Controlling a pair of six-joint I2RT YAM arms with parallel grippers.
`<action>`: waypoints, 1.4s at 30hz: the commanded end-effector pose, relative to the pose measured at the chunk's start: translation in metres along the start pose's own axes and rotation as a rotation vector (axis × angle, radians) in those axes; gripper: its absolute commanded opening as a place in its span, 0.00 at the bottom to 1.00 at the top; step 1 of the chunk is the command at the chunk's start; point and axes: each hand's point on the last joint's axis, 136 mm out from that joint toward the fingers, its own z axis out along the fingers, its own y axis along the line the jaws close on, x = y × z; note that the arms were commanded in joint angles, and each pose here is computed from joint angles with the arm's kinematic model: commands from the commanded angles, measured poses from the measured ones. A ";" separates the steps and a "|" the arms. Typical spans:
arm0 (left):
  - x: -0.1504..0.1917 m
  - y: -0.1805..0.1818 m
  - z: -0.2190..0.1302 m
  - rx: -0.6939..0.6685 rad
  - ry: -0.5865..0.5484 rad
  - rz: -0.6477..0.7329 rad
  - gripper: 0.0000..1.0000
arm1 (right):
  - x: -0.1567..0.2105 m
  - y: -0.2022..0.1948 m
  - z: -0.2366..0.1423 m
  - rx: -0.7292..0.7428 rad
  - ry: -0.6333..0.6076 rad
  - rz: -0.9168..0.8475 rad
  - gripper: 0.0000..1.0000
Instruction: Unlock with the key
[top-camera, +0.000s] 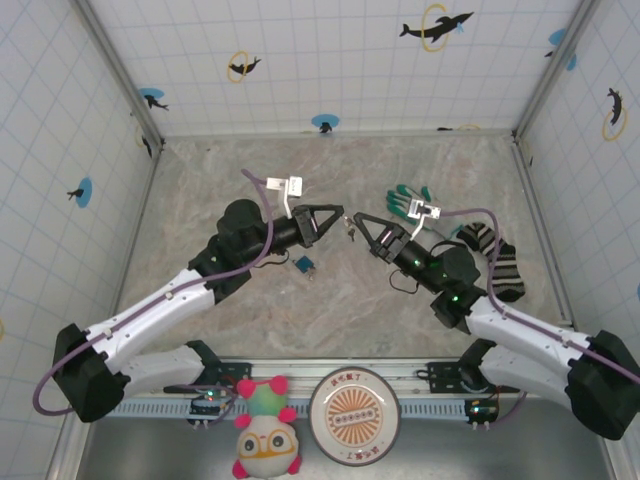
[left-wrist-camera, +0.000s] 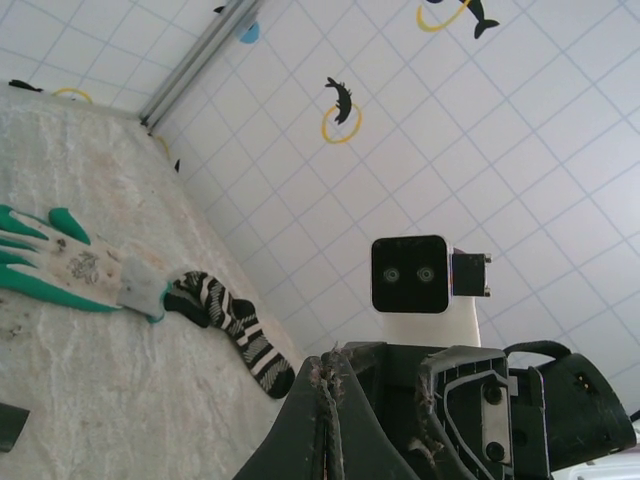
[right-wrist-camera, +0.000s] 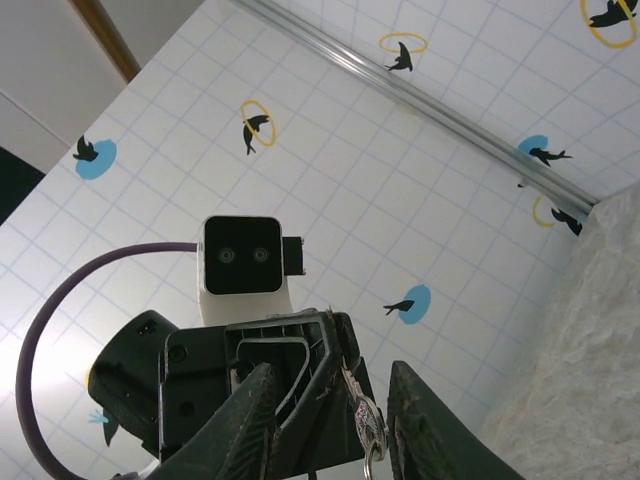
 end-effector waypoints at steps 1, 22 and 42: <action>-0.008 -0.019 -0.005 0.064 -0.033 0.013 0.00 | -0.002 0.014 0.001 -0.066 -0.002 0.005 0.33; -0.010 -0.018 -0.003 0.068 -0.045 0.001 0.00 | 0.011 0.017 0.008 -0.090 0.066 -0.009 0.11; 0.000 -0.022 0.001 0.118 -0.004 -0.021 0.00 | -0.004 0.016 -0.009 -0.046 -0.022 -0.080 0.00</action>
